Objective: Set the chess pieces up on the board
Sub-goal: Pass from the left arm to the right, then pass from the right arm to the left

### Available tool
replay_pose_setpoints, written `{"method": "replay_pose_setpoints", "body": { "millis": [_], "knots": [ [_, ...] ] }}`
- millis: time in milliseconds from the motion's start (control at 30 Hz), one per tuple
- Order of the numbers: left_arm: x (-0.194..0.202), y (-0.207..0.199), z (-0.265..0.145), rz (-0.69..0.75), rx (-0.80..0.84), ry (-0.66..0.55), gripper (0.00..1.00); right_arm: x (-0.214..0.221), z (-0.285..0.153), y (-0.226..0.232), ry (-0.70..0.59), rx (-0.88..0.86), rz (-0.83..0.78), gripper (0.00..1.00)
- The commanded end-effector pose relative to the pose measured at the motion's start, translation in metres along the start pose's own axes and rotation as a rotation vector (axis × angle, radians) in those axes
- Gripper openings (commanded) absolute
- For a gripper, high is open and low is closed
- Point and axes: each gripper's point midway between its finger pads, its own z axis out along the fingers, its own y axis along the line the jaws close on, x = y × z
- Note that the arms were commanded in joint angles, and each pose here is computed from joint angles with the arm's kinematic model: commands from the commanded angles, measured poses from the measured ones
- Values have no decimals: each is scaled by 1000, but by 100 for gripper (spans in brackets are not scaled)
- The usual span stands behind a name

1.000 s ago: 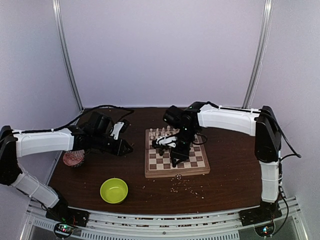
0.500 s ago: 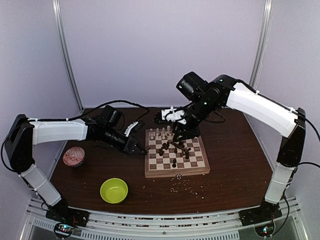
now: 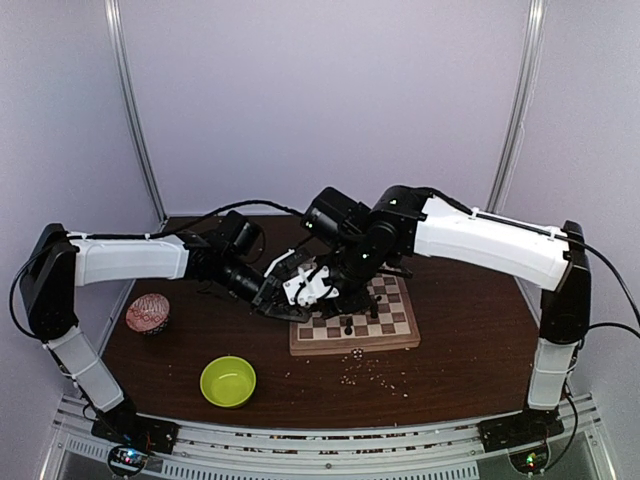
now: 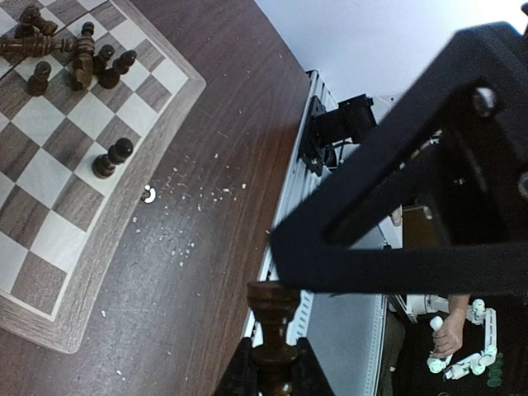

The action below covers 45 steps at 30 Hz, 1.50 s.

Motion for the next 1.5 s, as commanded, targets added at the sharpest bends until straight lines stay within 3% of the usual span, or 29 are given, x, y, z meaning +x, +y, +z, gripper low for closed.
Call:
{"method": "replay_pose_setpoints", "body": {
  "millis": [0, 500, 667, 867, 1133, 1467],
  "knots": [
    [-2, -15, 2, 25, 72, 17, 7, -1, 11, -6, 39, 34, -40, 43],
    [3, -21, 9, 25, 109, 44, 8, -13, 22, 8, 21, 16, -79, 39],
    [4, -24, 8, 31, 113, 43, 8, -14, 26, 10, 29, 1, -74, 24],
    [-5, -28, 1, 55, 77, 17, 24, -6, 20, 9, 36, 20, -51, 12],
    [-32, -25, -37, 119, -56, -121, 39, 18, -19, -11, -106, -17, 177, 10],
    [-100, -47, -80, 450, -331, -410, 43, 45, -76, -46, -479, -155, 648, 10]
  ]
}}
